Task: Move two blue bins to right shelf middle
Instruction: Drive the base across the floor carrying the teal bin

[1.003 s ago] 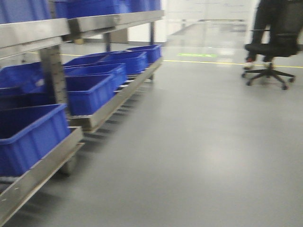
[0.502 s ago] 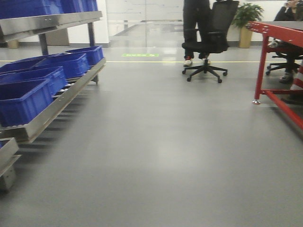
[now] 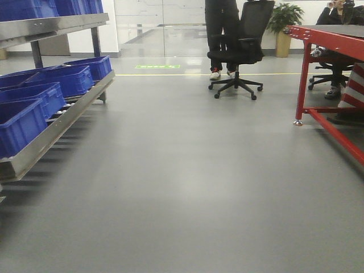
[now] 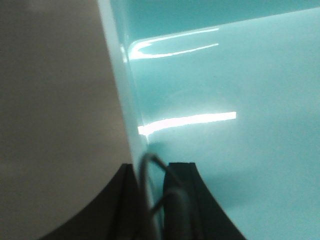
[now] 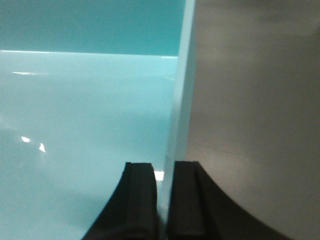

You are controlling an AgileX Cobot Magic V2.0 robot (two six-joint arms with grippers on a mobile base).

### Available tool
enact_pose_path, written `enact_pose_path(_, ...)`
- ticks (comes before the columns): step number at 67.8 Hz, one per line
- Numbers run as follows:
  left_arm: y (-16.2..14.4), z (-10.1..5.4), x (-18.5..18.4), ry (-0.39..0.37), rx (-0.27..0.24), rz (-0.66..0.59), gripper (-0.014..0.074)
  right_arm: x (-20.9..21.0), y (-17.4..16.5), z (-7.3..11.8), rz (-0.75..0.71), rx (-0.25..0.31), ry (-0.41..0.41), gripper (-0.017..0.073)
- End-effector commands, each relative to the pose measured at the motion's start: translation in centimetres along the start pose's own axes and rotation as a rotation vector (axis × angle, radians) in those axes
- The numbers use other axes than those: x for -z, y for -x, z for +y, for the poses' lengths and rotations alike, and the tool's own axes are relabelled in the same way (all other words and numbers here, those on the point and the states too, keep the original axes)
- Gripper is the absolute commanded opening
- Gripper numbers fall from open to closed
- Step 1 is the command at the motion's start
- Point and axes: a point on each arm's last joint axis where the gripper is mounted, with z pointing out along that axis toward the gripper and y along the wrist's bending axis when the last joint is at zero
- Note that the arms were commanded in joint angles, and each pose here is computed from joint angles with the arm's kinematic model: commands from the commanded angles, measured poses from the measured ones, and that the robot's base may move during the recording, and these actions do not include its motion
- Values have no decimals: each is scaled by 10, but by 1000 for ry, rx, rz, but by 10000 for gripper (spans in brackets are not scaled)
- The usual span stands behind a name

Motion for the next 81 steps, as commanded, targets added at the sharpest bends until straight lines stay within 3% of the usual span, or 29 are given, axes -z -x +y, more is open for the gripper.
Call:
enact_pose_path(1, 4, -10, 9, -82, -4, -52, -111, 7, 9, 6, -92, -6, 46, -153)
enact_pose_path(81, 4, -10, 9, -82, -4, -52, -111, 7, 9, 6, -92, -6, 46, -153)
